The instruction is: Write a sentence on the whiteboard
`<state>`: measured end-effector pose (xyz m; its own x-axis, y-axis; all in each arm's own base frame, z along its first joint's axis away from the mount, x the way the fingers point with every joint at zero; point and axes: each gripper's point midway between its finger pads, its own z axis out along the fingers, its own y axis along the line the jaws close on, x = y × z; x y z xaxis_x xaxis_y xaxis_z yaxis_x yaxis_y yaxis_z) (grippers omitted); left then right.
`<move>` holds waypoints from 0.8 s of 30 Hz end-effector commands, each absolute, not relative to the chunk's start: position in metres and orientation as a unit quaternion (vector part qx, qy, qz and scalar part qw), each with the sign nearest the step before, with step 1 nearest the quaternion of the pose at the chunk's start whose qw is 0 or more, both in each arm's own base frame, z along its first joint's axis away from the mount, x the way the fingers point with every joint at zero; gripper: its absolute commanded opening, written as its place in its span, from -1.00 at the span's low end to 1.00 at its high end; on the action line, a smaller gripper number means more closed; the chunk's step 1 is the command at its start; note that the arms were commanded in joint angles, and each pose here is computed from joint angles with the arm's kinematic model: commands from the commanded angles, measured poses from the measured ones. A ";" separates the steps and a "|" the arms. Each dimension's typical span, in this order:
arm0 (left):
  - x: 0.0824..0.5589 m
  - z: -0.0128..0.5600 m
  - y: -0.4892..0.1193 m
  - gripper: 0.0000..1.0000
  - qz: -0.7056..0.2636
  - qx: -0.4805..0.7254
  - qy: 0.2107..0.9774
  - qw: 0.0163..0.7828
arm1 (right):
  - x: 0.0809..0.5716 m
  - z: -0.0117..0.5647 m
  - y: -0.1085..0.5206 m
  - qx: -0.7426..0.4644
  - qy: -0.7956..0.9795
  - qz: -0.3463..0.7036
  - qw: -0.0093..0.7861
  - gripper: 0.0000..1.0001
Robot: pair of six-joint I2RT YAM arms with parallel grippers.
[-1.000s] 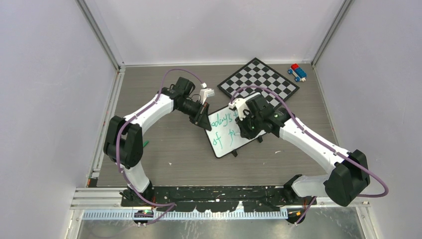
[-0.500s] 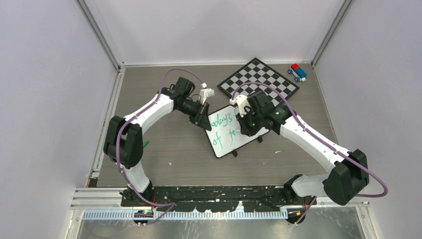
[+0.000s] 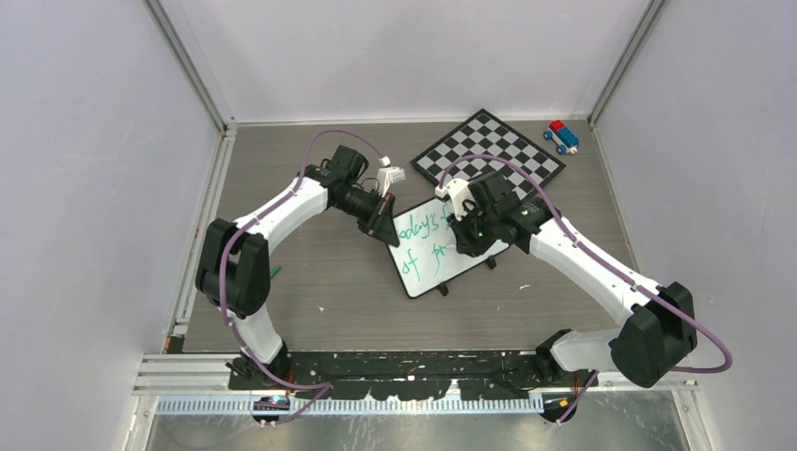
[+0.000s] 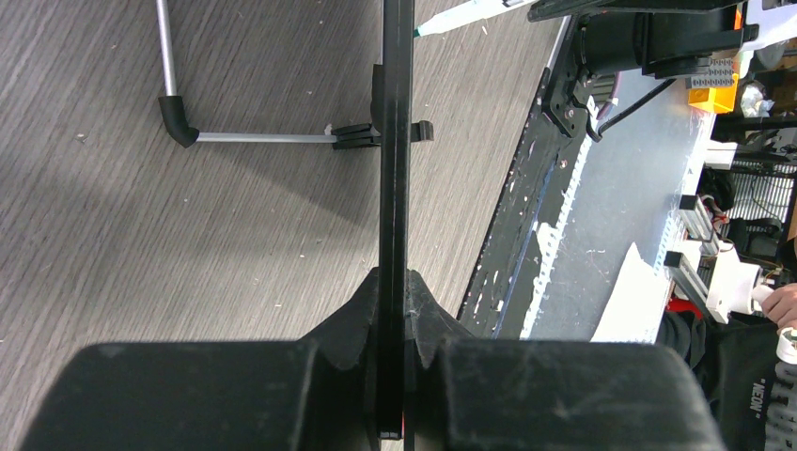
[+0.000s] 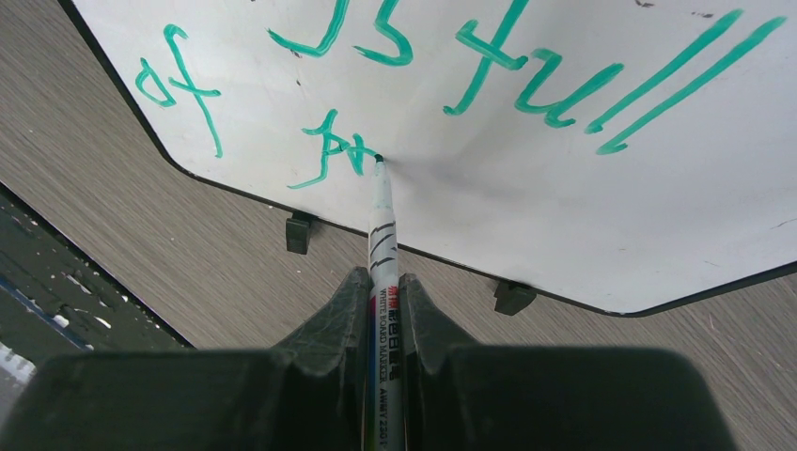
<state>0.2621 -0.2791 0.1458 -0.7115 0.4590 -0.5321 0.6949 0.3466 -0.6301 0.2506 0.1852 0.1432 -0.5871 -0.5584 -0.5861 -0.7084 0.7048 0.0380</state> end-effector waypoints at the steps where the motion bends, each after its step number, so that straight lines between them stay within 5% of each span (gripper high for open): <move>1: 0.269 0.142 -0.275 -1.00 -0.424 0.358 0.820 0.143 | 0.266 0.165 0.190 -0.358 0.867 0.136 0.320 -0.99; 24: 0.269 0.142 -0.275 -1.00 -0.425 0.358 0.819 0.143 | 0.247 0.172 0.190 -0.340 0.868 0.204 0.298 -0.99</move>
<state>0.2622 -0.2791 0.1458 -0.7109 0.4593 -0.5326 0.6954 0.3462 -0.6297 0.2467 0.1845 0.1533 -0.6090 -0.5040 -0.6124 -0.7061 0.6963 0.1291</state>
